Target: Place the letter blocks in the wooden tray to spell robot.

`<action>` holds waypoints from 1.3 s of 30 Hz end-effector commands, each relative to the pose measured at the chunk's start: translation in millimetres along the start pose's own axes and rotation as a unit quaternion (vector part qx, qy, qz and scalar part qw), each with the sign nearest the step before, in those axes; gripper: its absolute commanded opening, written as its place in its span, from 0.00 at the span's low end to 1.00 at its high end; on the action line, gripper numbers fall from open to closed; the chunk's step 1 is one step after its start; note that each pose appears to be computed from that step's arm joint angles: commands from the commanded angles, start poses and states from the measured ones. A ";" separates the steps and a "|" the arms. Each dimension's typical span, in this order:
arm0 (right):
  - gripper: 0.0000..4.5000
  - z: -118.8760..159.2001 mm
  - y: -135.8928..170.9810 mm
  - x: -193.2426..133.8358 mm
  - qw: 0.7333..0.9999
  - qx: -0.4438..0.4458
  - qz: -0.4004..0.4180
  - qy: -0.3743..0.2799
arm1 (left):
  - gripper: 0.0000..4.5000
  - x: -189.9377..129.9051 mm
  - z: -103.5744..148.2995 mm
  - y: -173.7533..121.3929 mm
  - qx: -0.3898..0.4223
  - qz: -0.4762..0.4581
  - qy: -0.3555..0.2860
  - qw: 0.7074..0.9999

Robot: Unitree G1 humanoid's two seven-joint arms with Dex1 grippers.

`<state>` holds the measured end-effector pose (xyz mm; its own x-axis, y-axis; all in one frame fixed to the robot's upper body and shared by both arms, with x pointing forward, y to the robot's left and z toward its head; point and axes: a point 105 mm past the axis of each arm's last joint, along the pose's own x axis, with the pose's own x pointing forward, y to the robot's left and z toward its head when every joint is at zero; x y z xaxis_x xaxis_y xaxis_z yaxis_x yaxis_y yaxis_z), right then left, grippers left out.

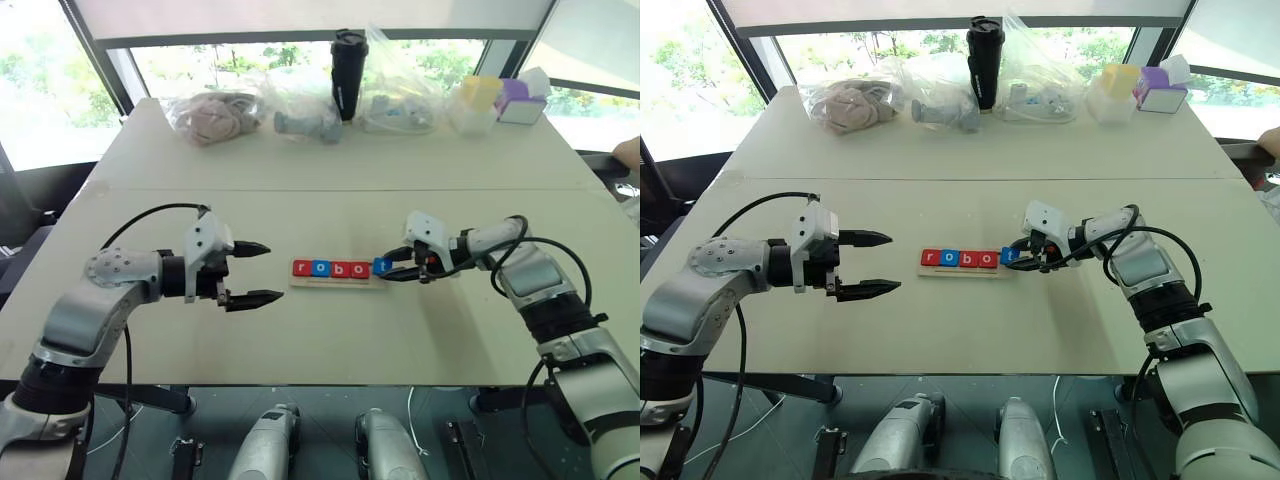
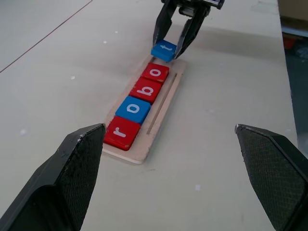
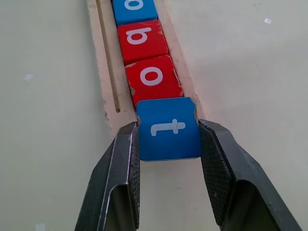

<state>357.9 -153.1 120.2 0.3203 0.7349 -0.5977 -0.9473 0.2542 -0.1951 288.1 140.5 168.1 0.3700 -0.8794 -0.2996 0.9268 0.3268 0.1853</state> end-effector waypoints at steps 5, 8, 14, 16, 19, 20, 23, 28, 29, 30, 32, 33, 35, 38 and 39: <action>0.26 8.1 -5.2 -1.1 1.000 -0.023 0.008 0.000 | 1.00 -3.0 11.2 -1.1 0.016 0.008 -0.014 1.000; 0.26 9.7 -4.3 2.7 1.000 -0.026 0.015 -0.002 | 1.00 -2.5 11.9 -0.9 0.015 0.010 -0.015 1.000; 0.26 14.8 -3.7 8.1 0.999 -0.028 0.017 -0.012 | 1.00 -1.1 12.7 -0.2 0.016 0.013 -0.017 1.000; 0.26 15.1 -3.6 9.7 0.999 -0.029 0.018 -0.013 | 1.00 -0.1 12.9 -0.3 0.016 0.013 -0.018 1.000; 0.26 15.5 -4.3 11.0 0.999 -0.029 0.017 -0.014 | 1.00 0.3 13.2 0.1 0.016 0.014 -0.019 1.000; 0.26 15.6 -4.7 11.1 0.999 -0.029 0.016 -0.014 | 1.00 0.3 13.2 0.3 0.016 0.015 -0.019 1.000; 0.26 15.6 -5.5 11.3 0.999 -0.029 0.015 -0.015 | 1.00 0.1 13.2 0.6 0.016 0.017 -0.019 1.000; 0.37 16.0 -6.8 10.8 0.999 -0.029 0.014 -0.016 | 1.00 0.5 13.4 1.0 0.016 0.018 -0.019 1.000; 0.50 17.2 -7.7 10.1 0.999 -0.029 0.012 -0.019 | 1.00 0.6 13.5 1.0 0.017 0.018 -0.019 1.000; 0.60 20.0 -10.3 8.6 0.999 -0.033 0.004 -0.024 | 1.00 0.7 13.6 1.3 0.017 0.019 -0.019 0.999; 0.81 30.1 -16.3 1.6 0.998 -0.047 -0.014 -0.040 | 1.00 0.7 13.7 1.5 0.016 0.019 -0.020 0.999; 0.81 33.7 -18.0 -1.1 0.997 -0.052 -0.021 -0.046 | 1.00 0.7 13.6 1.6 0.016 0.019 -0.019 0.999; 0.81 41.9 -21.2 -6.9 0.995 -0.070 -0.037 -0.056 | 1.00 0.6 13.5 1.9 0.016 0.020 -0.019 0.999; 0.81 52.3 -17.4 -14.0 0.993 -0.083 -0.040 -0.071 | 1.00 0.5 13.4 2.4 0.016 0.020 -0.019 0.999; 0.81 54.1 -14.3 -15.1 0.993 -0.083 -0.038 -0.075 | 1.00 0.8 13.4 2.6 0.016 0.020 -0.019 0.999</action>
<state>370.6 -134.7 152.3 0.3603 0.7840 -0.5054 -0.9225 0.2192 -0.3177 289.9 137.2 169.6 0.3972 -0.8736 -0.2812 0.9154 0.3553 0.1893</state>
